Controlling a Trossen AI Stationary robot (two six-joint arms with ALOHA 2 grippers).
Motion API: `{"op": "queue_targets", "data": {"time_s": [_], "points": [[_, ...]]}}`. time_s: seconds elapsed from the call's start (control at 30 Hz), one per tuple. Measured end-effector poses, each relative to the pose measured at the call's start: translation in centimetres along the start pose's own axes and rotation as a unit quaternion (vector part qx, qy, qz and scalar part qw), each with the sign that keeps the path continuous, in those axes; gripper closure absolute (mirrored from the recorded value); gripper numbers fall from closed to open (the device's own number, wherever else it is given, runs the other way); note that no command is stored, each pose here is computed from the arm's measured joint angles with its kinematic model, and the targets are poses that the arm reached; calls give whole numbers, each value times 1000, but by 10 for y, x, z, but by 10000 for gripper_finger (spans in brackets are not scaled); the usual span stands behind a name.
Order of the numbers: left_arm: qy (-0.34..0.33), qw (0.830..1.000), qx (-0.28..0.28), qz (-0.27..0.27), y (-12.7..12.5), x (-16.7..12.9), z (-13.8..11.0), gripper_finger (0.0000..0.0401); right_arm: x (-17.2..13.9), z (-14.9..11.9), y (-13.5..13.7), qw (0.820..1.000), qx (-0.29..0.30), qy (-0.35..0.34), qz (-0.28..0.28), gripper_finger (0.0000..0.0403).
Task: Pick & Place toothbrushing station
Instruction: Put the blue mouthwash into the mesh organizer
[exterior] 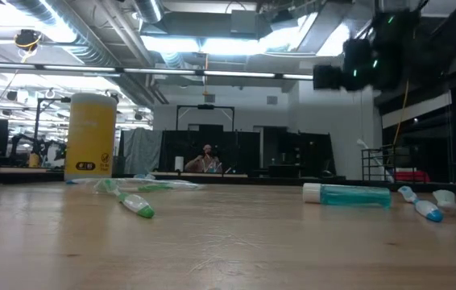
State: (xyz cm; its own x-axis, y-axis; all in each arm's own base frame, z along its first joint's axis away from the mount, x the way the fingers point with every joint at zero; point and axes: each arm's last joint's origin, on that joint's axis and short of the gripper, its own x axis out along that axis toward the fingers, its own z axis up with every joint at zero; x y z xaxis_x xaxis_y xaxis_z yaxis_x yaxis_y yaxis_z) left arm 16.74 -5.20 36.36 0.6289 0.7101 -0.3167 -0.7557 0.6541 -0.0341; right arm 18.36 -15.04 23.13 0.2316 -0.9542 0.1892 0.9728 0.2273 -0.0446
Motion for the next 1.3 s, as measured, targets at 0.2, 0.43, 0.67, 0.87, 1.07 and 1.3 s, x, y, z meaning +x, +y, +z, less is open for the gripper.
{"op": "queue_targets", "data": {"time_s": [0.2,0.43,0.67,0.87,1.07,1.3], "points": [[6,1000,-5,-2,15,-5,3,198,-46,57,18,966,134,-61,214,291],[73,997,-11,-21,37,-9,1,198,-85,135,50,868,181,125,445,295],[102,995,-5,-22,29,-2,-2,198,-123,165,58,812,54,385,434,306],[66,998,6,-5,22,-2,-3,198,-153,135,102,694,37,511,506,302],[56,998,12,-7,21,-4,-3,198,-160,78,153,628,-29,599,495,275],[57,998,17,-33,18,-11,-6,198,-165,35,185,591,-59,646,480,211]]}}
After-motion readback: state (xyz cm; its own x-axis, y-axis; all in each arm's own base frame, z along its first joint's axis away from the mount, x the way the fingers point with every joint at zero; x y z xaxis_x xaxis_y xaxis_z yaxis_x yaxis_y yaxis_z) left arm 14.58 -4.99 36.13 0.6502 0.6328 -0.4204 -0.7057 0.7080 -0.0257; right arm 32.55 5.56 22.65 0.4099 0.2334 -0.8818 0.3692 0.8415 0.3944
